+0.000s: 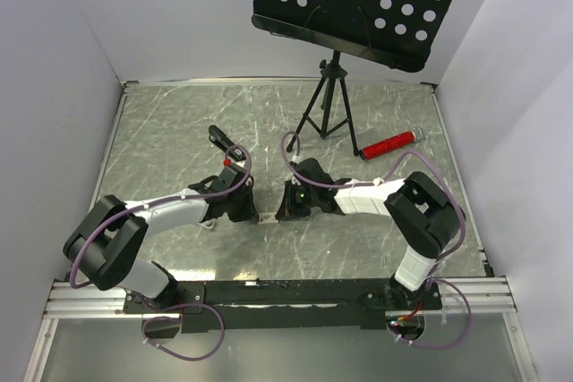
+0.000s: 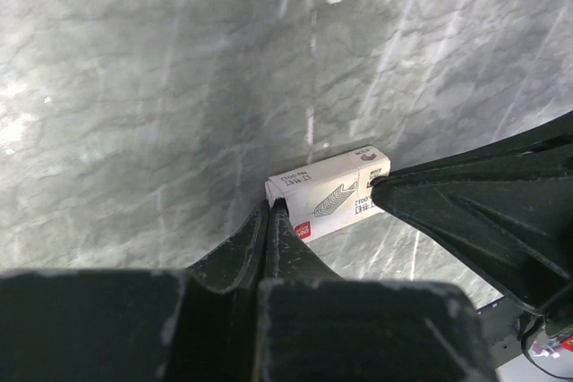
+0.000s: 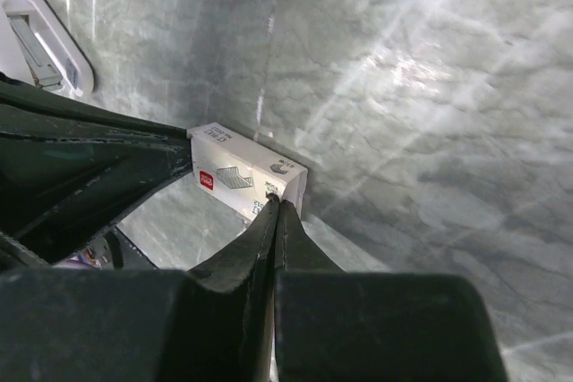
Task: Load the staples into the stapler
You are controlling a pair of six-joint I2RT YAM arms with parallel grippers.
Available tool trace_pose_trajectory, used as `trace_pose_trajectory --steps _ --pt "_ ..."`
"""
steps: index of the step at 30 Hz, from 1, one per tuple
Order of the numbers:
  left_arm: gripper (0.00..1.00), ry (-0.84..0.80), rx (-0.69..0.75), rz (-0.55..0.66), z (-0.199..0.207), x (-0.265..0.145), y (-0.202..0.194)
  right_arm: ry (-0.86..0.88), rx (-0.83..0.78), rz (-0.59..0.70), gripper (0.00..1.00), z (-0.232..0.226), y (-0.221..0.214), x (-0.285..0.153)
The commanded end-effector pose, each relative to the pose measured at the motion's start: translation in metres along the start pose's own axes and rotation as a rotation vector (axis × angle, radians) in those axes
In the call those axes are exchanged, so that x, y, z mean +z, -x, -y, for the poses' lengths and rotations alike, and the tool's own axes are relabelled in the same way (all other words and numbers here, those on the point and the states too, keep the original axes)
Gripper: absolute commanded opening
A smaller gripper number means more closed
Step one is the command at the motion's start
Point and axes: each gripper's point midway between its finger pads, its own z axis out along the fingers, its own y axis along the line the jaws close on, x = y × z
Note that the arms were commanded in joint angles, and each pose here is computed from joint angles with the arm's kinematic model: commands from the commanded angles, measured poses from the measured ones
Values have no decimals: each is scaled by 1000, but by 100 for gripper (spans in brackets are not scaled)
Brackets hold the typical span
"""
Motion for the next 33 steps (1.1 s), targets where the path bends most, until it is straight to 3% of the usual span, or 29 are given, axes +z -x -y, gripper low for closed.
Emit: trace_pose_trajectory --steps 1,14,33 --pt "1 -28 24 51 20 0 21 -25 -9 49 0 6 11 -15" --pt "1 -65 74 49 46 16 43 -141 40 117 0 39 28 -41" --pt "1 -48 89 -10 42 36 35 -196 79 92 0 76 25 -50"
